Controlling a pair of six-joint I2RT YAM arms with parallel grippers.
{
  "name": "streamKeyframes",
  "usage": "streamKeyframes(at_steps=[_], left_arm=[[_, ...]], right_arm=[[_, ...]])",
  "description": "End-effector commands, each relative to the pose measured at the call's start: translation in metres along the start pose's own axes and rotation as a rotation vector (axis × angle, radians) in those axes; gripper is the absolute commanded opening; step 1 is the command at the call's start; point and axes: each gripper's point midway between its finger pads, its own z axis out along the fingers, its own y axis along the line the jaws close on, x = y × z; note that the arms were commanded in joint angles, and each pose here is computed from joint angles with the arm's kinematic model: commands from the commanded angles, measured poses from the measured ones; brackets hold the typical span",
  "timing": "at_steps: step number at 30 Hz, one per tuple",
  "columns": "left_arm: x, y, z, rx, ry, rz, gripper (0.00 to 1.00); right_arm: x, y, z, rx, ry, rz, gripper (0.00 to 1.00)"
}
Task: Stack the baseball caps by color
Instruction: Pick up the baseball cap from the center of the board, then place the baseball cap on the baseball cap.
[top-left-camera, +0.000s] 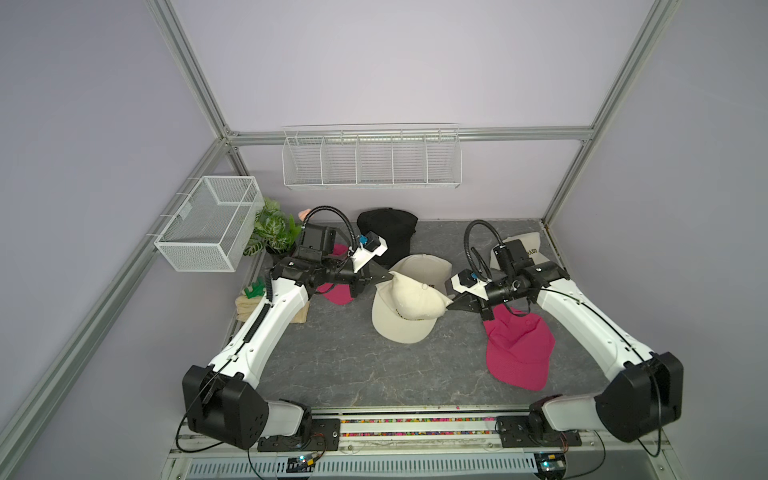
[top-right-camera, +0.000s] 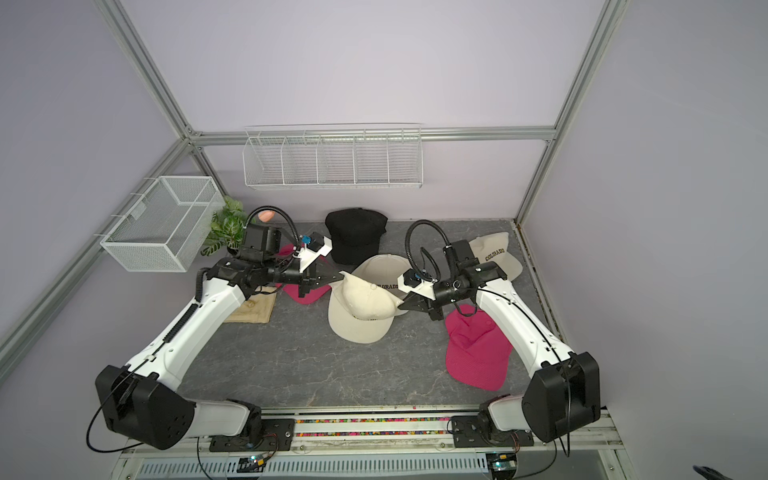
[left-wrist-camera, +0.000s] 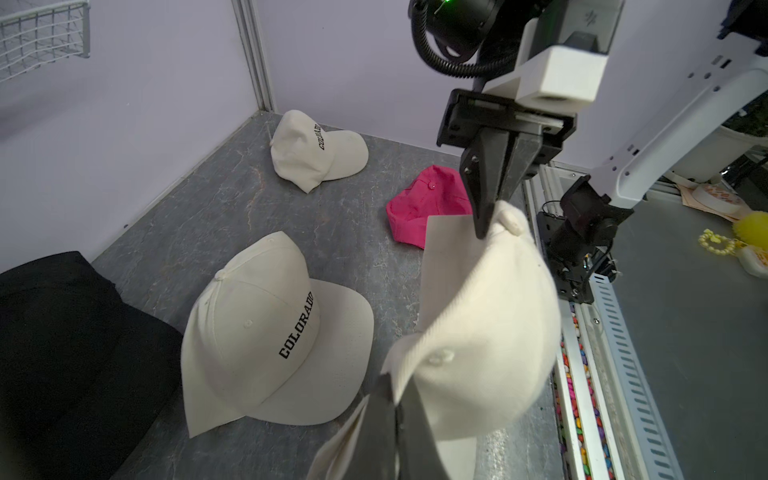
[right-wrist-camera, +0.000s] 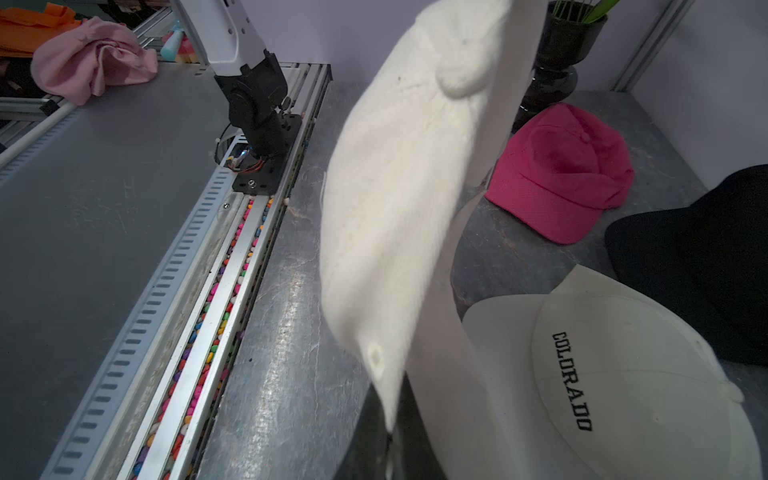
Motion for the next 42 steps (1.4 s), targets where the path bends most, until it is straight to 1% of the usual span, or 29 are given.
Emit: streamKeyframes(at_steps=[1, 2, 5, 9, 10, 11, 14, 18, 21, 24, 27, 33, 37, 42], left_arm=[[0.007, 0.015, 0.023, -0.094, 0.101, -0.007, 0.00], [0.011, 0.014, 0.028, -0.082, 0.124, -0.012, 0.00], [0.012, 0.020, 0.036, -0.069, 0.134, -0.041, 0.00], [0.010, 0.046, 0.047, -0.139, 0.112, -0.106, 0.00], [0.011, 0.052, 0.048, -0.162, 0.114, -0.124, 0.00], [0.012, 0.058, 0.050, -0.177, 0.127, -0.143, 0.00], [0.019, 0.070, 0.055, -0.196, 0.180, -0.182, 0.00], [0.029, 0.077, 0.061, -0.172, 0.258, -0.196, 0.00], [0.032, 0.084, 0.063, -0.172, 0.290, -0.202, 0.00], [0.038, 0.091, 0.067, -0.168, 0.300, -0.204, 0.00], [0.045, 0.106, 0.070, -0.185, 0.296, -0.221, 0.00], [0.060, 0.133, 0.085, -0.211, 0.297, -0.283, 0.00], [0.070, 0.145, 0.094, -0.228, 0.303, -0.308, 0.00], [0.077, 0.165, 0.097, -0.282, 0.290, -0.333, 0.00]], right_arm=[[-0.002, -0.008, -0.008, -0.006, -0.019, 0.013, 0.07], [0.000, -0.011, -0.010, -0.009, -0.014, 0.024, 0.07], [0.011, -0.010, -0.014, -0.041, 0.026, 0.076, 0.07], [0.026, -0.024, -0.020, -0.033, 0.084, 0.128, 0.07], [0.031, -0.032, -0.027, -0.012, 0.092, 0.148, 0.07], [0.034, -0.034, -0.028, -0.020, 0.101, 0.160, 0.07], [0.031, -0.043, -0.032, -0.048, 0.123, 0.152, 0.07], [0.026, -0.057, -0.034, -0.106, 0.122, 0.141, 0.07], [0.025, -0.060, -0.033, -0.160, 0.120, 0.149, 0.06], [0.031, -0.069, -0.030, -0.171, 0.135, 0.159, 0.07], [0.045, -0.086, -0.025, -0.142, 0.167, 0.187, 0.06], [0.072, -0.131, -0.015, -0.028, 0.238, 0.333, 0.07], [0.085, -0.151, -0.009, 0.015, 0.258, 0.421, 0.11], [0.103, -0.166, 0.001, 0.036, 0.276, 0.522, 0.09]])
